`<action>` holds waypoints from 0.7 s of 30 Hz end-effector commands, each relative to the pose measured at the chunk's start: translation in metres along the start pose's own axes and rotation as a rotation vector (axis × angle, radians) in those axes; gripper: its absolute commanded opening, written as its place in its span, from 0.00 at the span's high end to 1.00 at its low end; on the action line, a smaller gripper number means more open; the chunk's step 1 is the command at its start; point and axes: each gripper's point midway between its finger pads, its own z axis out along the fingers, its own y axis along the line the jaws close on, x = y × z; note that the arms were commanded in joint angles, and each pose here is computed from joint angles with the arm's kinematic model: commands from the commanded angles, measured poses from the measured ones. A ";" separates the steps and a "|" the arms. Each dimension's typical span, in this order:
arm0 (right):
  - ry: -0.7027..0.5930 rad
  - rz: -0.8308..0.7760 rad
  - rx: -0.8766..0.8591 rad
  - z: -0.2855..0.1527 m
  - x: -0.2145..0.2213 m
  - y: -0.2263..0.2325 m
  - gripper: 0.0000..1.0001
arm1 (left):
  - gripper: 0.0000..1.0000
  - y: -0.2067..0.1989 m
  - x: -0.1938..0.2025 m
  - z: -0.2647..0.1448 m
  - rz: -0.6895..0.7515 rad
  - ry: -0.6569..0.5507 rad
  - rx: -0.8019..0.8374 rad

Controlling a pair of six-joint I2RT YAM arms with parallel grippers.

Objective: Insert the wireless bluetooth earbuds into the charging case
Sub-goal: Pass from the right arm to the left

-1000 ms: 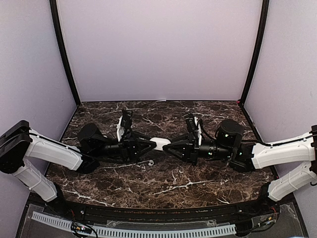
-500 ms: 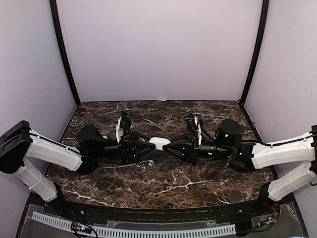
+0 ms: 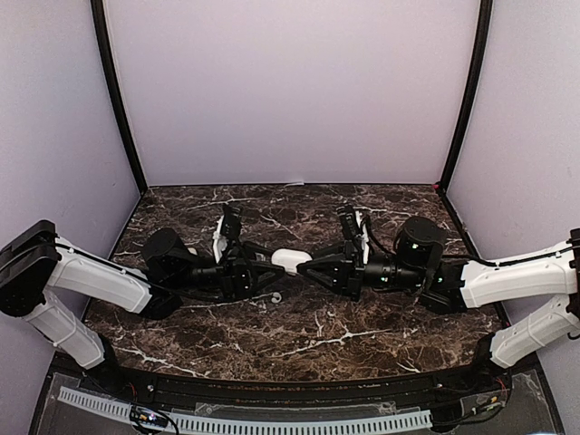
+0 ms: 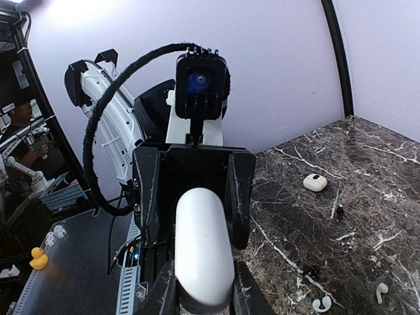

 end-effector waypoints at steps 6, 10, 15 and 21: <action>-0.074 -0.029 -0.041 0.004 -0.023 0.011 0.88 | 0.60 -0.006 -0.001 0.004 0.002 0.004 0.045; -0.069 -0.023 -0.045 0.005 -0.021 0.011 0.88 | 0.67 -0.007 -0.003 0.006 0.006 0.002 0.055; -0.067 -0.023 -0.040 0.005 -0.020 0.010 0.88 | 0.58 -0.009 -0.005 0.007 0.009 -0.003 0.061; -0.071 -0.025 -0.036 0.004 -0.020 0.010 0.86 | 0.83 -0.009 -0.003 0.008 0.012 0.007 0.067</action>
